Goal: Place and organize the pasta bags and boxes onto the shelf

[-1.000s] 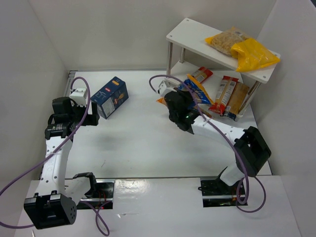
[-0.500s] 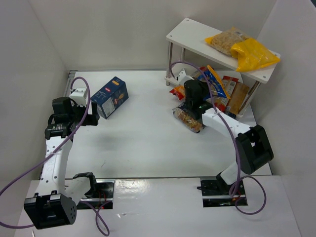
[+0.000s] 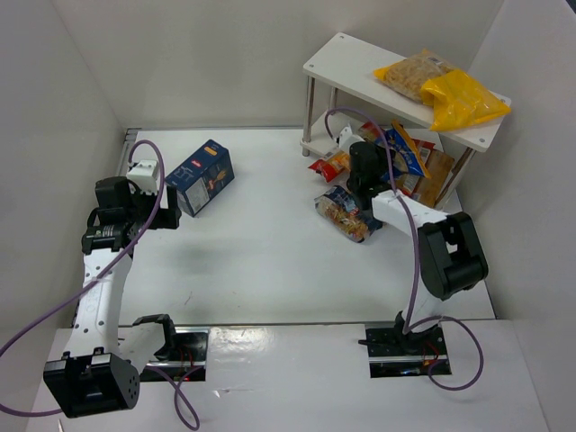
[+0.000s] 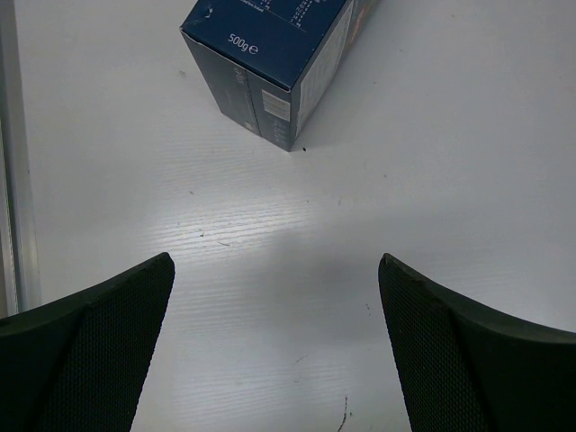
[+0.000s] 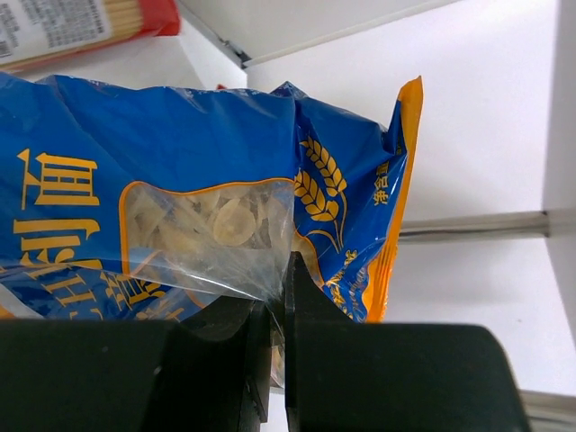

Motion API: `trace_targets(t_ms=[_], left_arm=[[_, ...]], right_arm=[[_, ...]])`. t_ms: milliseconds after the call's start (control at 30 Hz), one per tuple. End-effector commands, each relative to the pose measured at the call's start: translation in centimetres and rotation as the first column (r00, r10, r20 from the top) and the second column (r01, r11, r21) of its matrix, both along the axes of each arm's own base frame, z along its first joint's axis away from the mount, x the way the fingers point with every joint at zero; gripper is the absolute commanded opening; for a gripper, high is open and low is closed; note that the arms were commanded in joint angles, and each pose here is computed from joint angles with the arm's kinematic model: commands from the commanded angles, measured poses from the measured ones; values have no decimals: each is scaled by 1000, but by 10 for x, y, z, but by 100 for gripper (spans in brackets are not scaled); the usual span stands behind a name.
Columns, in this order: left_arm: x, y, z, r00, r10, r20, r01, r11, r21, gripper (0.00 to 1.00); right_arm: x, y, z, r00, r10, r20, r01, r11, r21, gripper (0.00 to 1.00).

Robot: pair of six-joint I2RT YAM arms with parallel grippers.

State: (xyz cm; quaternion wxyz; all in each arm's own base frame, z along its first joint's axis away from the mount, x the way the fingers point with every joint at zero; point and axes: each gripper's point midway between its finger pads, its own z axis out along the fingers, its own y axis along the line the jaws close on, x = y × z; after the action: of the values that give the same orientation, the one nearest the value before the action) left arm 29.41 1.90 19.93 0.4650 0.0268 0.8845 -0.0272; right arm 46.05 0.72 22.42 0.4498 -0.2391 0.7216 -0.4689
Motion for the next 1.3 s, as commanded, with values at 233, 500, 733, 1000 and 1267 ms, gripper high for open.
trace_targets(t_ms=[233, 500, 733, 1000, 1267], left_arm=[[1, 0, 8, 999, -8, 48, 7, 1000, 8, 100], [1, 0, 8, 999, -8, 48, 7, 1000, 8, 100], [1, 0, 8, 999, -8, 48, 7, 1000, 8, 100], [1, 0, 8, 999, -8, 48, 7, 1000, 8, 100], [1, 0, 8, 999, -8, 48, 7, 1000, 8, 100]], right_arm=[[19, -8, 34, 972, -31, 231, 22, 999, 43, 0], [26, -21, 20, 974, -54, 222, 53, 999, 11, 0], [30, -20, 12, 970, -50, 237, 55, 998, -13, 0], [40, -29, 1, 967, -85, 238, 94, 995, -24, 3], [45, -33, -5, 964, -105, 246, 115, 993, -26, 53]])
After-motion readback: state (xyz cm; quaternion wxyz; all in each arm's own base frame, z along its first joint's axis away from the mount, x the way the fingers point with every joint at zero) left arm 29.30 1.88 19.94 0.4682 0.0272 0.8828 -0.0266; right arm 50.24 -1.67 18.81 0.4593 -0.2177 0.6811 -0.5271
